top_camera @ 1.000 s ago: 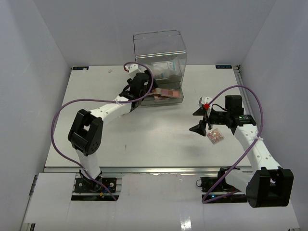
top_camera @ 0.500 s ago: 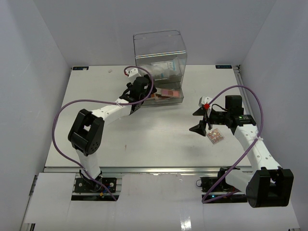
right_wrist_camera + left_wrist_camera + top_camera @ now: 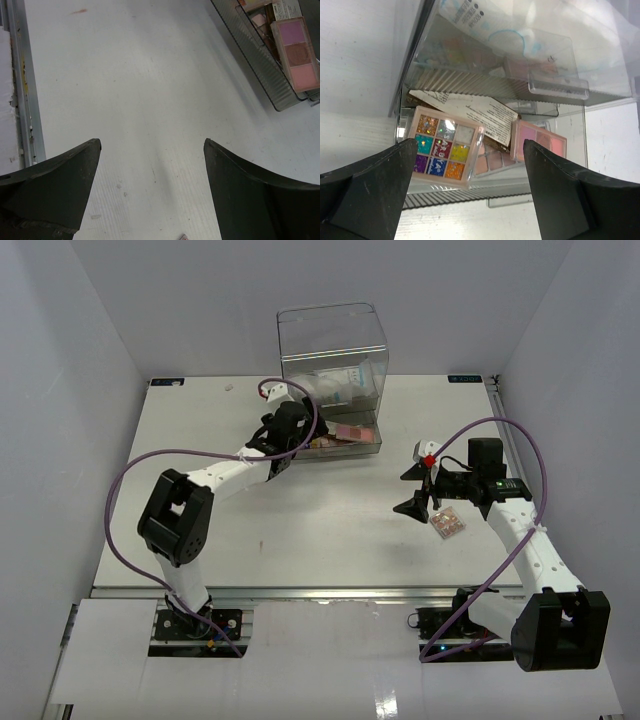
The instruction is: Organize the makeup
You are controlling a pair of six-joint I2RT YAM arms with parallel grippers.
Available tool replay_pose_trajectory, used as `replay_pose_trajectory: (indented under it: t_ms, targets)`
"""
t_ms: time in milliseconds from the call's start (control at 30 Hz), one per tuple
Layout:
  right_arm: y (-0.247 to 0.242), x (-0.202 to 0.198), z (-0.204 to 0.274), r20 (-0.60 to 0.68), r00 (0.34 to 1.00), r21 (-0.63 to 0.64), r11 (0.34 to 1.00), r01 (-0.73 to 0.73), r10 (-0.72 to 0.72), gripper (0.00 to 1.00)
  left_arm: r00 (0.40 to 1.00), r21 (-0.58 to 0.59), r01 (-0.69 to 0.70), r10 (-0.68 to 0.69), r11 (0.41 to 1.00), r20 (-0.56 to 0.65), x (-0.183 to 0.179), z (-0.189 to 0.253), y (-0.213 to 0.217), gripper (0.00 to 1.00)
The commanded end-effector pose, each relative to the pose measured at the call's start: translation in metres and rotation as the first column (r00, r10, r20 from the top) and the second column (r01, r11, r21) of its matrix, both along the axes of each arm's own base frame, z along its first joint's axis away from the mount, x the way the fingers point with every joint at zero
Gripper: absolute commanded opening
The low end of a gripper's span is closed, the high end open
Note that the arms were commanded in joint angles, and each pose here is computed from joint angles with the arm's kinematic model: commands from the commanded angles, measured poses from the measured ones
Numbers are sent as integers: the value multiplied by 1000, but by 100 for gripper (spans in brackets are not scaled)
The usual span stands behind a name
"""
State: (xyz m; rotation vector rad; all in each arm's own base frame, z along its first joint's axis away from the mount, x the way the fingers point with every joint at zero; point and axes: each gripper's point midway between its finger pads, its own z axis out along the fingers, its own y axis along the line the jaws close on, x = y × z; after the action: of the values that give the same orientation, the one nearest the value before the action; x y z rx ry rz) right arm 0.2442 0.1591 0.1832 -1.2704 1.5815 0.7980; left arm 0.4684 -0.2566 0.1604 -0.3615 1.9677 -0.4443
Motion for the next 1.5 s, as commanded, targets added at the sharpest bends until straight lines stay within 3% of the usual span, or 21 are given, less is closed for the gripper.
replay_pose_trajectory:
  t_ms: [0,133,333,467,633,833,1033,1200,1467]
  targets:
    - [1,0,2,23,1000,10,1000,-14,14,90,995,-48,62,-58,997,75,-15,47,0,98]
    - [-1,0,0,20,1000,1,1000,-9,9,90,986,-28,122,-118,992,120,-29,71,2,98]
    - [-10,6,-15,-11,999,-55,998,36,-37,90,943,138,251,-274,958,188,-66,103,18,98]
    - [-30,13,-37,-70,986,-183,973,139,-154,90,844,255,410,-470,876,258,-118,135,25,98]
    - [-72,7,-71,-111,940,-437,865,246,-323,90,744,341,408,-525,847,413,-174,159,55,98]
    - [-94,-28,-103,-164,924,-562,803,200,-345,90,794,392,347,-489,852,360,-181,120,79,98]
    - [-116,-37,-135,-168,898,-664,721,201,-406,90,749,384,438,-567,812,344,-188,116,63,98]
    - [-138,-23,-153,-135,835,-745,611,270,-533,90,742,381,440,-568,813,355,-191,120,63,98]
    - [-153,7,-145,-31,761,-747,520,413,-649,90,739,382,430,-562,818,372,-193,126,66,98]
